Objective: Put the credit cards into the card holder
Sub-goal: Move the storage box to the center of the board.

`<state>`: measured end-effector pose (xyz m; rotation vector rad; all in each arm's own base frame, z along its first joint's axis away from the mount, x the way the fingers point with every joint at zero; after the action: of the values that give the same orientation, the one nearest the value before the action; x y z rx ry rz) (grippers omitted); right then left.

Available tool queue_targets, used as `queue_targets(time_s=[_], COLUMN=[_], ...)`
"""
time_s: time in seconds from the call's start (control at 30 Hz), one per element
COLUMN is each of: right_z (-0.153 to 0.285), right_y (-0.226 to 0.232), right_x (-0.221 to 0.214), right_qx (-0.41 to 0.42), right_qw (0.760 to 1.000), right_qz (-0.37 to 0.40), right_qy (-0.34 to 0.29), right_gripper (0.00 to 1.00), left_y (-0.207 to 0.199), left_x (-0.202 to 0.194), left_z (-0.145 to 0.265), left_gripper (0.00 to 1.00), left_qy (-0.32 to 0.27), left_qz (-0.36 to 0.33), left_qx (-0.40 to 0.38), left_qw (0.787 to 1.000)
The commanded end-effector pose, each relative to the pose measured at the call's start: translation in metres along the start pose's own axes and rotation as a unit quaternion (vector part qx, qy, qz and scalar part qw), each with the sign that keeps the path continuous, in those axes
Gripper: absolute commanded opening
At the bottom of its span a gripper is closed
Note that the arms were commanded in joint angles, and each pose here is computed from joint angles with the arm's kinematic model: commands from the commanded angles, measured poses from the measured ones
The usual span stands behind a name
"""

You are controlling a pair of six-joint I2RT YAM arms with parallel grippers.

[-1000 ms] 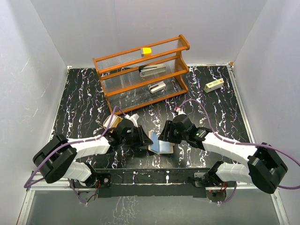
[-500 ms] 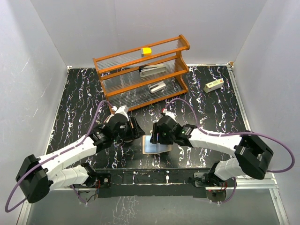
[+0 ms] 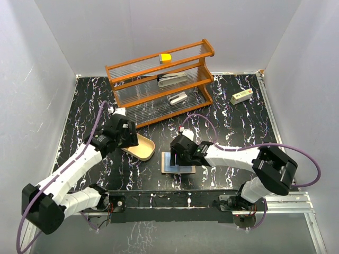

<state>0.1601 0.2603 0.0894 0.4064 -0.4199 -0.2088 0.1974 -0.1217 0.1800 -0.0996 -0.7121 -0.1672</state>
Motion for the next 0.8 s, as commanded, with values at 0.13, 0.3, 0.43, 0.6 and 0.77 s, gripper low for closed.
queue_targets(time_s=[0.13, 0.3, 0.43, 0.6, 0.77], right_z=[0.000, 0.000, 0.000, 0.000, 0.001], right_y=[0.013, 0.013, 0.013, 0.015, 0.014], right_x=[0.010, 0.008, 0.008, 0.007, 0.007], right_qx=[0.006, 0.012, 0.016, 0.023, 0.024], right_qw=[0.999, 0.999, 0.999, 0.999, 0.999], right_qz=[0.012, 0.014, 0.012, 0.011, 0.012], right_qy=[-0.032, -0.027, -0.026, -0.026, -0.026], right_gripper=[0.60, 0.61, 0.61, 0.61, 0.61], left_y=[0.032, 0.039, 0.045, 0.047, 0.051], left_x=[0.013, 0.017, 0.016, 0.017, 0.020], left_z=[-0.013, -0.025, -0.033, -0.042, -0.050], left_gripper=[0.65, 0.68, 0.76, 0.77, 0.78], left_qy=[0.048, 0.062, 0.078, 0.092, 0.103], left_qz=[-0.100, -0.137, -0.162, -0.188, -0.201], left_qx=[0.068, 0.098, 0.118, 0.120, 0.115], left_qw=[0.992, 0.984, 0.977, 0.970, 0.967])
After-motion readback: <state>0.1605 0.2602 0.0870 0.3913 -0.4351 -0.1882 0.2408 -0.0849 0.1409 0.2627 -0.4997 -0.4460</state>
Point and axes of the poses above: each gripper's point midway between its finger pads, its own z axis back along the fingers, its own y axis along the line the jaws close on, x = y × z, the point moved 6 cm from there along z, back along the fingers, and after that the axes turned 15 degrees about -z, right-handed, at the moved point
